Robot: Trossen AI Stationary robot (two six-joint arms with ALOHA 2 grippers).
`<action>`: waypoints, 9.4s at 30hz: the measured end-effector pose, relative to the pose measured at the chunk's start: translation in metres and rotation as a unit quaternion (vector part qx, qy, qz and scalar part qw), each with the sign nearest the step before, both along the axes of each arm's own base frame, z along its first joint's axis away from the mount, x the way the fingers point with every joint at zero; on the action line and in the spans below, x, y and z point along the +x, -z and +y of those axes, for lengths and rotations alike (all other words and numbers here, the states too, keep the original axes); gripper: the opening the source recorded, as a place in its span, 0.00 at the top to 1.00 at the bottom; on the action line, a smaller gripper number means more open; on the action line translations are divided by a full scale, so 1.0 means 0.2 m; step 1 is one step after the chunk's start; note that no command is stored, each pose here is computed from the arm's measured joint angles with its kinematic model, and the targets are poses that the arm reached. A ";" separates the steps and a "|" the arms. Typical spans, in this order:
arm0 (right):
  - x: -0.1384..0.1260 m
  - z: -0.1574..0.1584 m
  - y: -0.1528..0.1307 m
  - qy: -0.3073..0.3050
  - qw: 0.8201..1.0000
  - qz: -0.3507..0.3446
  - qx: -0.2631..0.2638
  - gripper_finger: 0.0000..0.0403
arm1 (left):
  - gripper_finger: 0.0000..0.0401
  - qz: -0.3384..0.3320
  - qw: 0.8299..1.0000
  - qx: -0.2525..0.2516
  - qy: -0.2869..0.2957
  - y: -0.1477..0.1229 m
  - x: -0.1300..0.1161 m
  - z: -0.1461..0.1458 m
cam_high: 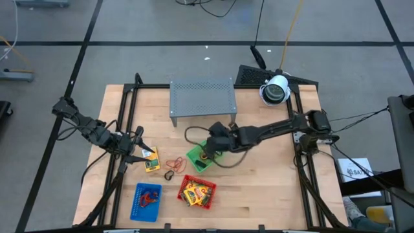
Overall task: Pick & Place Office Desk Supplies
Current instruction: Put the black rubber band into the green basket, then put the left orange rubber band into the green basket
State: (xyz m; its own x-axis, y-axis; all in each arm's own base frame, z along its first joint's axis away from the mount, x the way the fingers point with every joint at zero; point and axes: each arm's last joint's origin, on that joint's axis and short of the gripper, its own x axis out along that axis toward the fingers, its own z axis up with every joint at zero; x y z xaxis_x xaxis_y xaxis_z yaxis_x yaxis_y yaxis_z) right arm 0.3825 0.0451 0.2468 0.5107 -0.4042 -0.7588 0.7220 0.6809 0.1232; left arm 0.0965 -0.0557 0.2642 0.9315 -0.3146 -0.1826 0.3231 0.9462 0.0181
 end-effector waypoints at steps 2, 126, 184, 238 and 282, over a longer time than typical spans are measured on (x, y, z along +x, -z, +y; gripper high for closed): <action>-0.03 0.05 -0.10 -0.016 0.998 -0.036 -0.051 0.59 | 0.60 -0.001 1.000 -0.001 -0.001 0.00 0.00 0.00; -1.33 -0.09 0.24 -0.398 0.734 -0.530 -0.148 0.63 | 0.60 0.573 0.639 -0.325 -0.398 0.30 0.64 -0.21; -1.33 -0.09 0.24 -0.398 0.734 -0.530 -0.148 0.64 | 0.99 0.578 0.651 -0.311 -0.383 0.55 0.70 -0.29; -1.33 -0.09 0.24 -0.400 0.736 -0.526 -0.147 0.63 | 0.96 0.578 0.704 -0.206 -0.357 0.25 1.50 0.22; -1.32 -0.09 0.24 -0.400 0.738 -0.524 -0.146 0.63 | 0.61 0.560 0.766 -0.107 -0.296 -0.22 0.97 0.07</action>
